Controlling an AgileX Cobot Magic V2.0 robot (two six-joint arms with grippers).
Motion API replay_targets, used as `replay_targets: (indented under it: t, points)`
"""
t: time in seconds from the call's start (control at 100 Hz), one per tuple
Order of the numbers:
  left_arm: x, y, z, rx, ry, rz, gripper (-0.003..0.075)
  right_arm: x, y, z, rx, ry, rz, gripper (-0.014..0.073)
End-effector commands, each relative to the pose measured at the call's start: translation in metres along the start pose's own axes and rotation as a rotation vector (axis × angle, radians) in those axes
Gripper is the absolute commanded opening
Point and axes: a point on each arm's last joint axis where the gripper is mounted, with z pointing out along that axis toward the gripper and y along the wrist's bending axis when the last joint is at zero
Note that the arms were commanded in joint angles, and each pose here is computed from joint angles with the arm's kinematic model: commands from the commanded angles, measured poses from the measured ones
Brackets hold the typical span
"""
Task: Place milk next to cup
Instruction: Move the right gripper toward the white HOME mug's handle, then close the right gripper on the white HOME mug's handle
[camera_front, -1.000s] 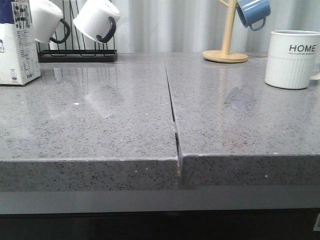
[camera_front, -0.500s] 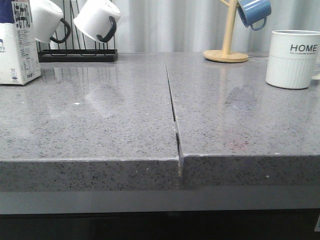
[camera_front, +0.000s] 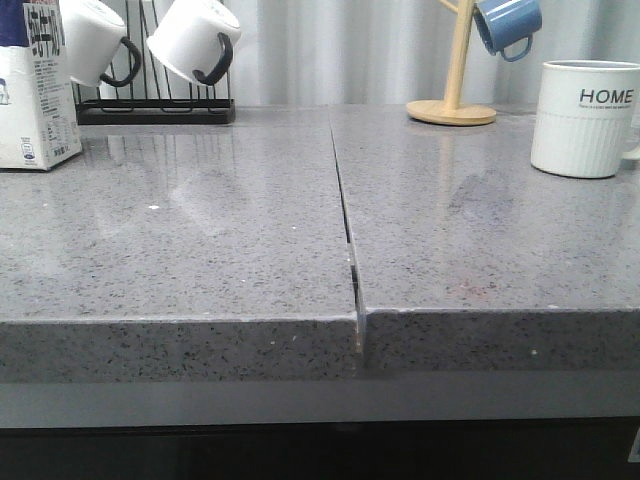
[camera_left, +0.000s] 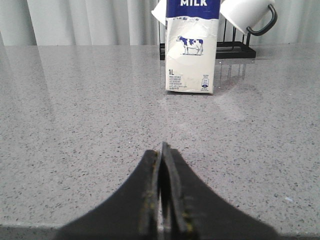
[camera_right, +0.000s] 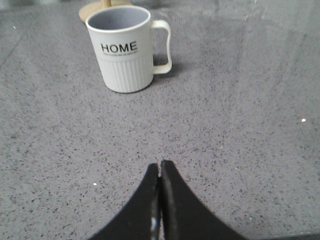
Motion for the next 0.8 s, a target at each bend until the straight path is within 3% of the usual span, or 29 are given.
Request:
replay_targets:
  t: [0.0,0.17,0.24,0.53,0.79]
  points:
    - [0.004,0.000,0.000,-0.002,-0.080,-0.006,-0.0021,-0.021,0.002,0.014,-0.005,-0.073,0.000,0.0025]
    - [0.004,0.000,0.000,-0.002,-0.080,-0.006,-0.0021,-0.026,0.002,0.045,-0.010,-0.102,-0.001,0.0365]
    - [0.004,0.000,0.000,-0.002,-0.080,-0.006,-0.0021,-0.028,0.003,0.057,-0.014,-0.130,-0.001,0.0451]
    - [0.004,0.000,0.000,-0.002,-0.080,-0.006,-0.0021,-0.033,0.003,0.106,-0.033,-0.311,-0.020,0.0455]
    - [0.004,0.000,0.000,-0.002,-0.080,-0.006,-0.0021,-0.033,-0.009,0.149,0.019,-0.278,-0.028,0.0455]
